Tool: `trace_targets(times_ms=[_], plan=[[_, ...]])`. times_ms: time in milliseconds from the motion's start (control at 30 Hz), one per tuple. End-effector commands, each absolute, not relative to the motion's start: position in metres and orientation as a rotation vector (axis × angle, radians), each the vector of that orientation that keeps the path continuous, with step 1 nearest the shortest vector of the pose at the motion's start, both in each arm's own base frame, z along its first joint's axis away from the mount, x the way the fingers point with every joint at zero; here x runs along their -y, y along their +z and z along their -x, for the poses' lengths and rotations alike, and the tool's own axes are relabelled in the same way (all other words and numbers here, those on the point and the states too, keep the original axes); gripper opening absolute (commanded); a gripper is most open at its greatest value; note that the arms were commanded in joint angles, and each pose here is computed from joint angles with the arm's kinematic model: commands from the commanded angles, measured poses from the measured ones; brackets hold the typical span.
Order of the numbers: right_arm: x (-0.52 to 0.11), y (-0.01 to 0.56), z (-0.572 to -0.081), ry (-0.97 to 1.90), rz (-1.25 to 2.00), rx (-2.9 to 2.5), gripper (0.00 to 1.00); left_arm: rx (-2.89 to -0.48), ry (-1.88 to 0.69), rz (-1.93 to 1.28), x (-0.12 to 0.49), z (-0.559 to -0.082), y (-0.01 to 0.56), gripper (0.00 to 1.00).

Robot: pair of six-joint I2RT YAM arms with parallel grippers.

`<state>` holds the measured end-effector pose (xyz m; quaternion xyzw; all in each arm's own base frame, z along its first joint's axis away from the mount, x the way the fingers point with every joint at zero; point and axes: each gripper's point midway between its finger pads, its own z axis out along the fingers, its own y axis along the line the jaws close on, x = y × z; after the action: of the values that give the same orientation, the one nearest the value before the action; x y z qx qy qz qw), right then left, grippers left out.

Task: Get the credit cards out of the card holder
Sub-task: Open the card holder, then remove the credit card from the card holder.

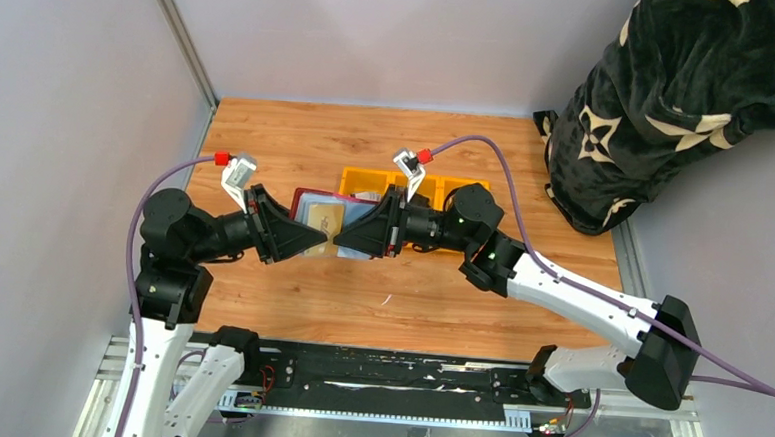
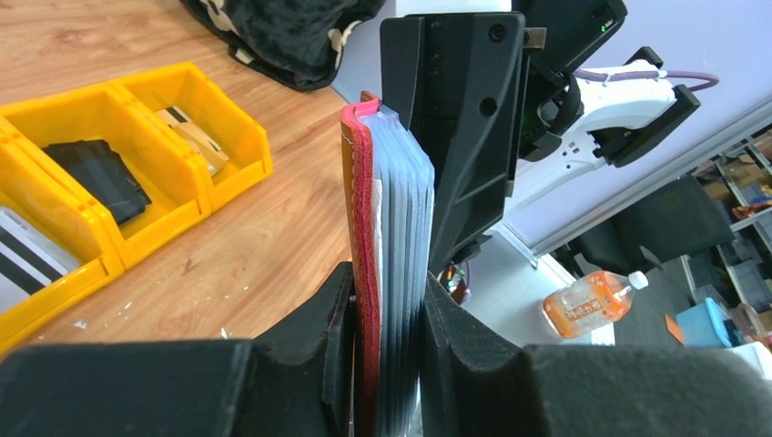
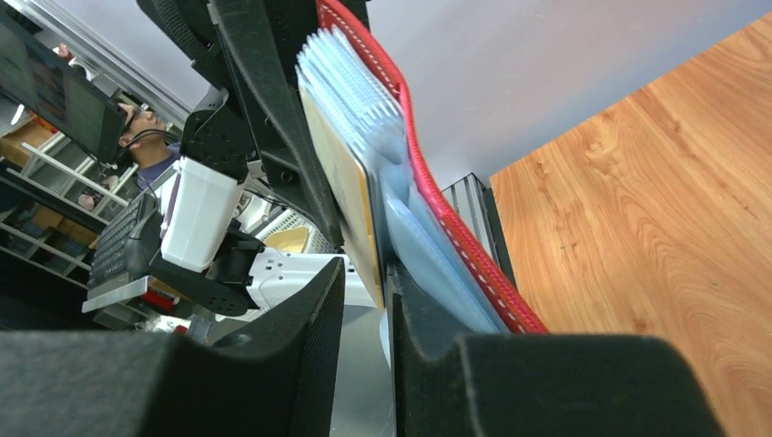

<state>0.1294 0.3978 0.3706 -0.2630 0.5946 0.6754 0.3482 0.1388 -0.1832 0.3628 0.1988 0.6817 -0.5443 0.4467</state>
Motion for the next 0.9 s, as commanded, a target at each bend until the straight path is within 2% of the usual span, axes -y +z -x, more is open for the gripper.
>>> trace_targets(times_ms=[0, 133, 367, 867], plan=[[-0.406, 0.393, -0.145, 1.757, 0.596, -1.479, 0.23, -1.647, -1.439, -0.607, 0.189, -0.114, 0.369, 0.08], [-0.406, 0.385, -0.156, 1.724, 0.521, -1.522, 0.14, -1.627, -1.49, -0.663, 0.19, -0.102, 0.372, 0.19], [-0.398, 0.389, -0.145, 1.757, 0.553, -1.472, 0.0, -1.613, -1.523, -0.689, 0.191, -0.094, 0.377, 0.27], [-0.382, 0.381, -0.134, 1.765, 0.566, -1.441, 0.0, -1.585, -1.565, -0.663, 0.191, -0.088, 0.397, 0.32]])
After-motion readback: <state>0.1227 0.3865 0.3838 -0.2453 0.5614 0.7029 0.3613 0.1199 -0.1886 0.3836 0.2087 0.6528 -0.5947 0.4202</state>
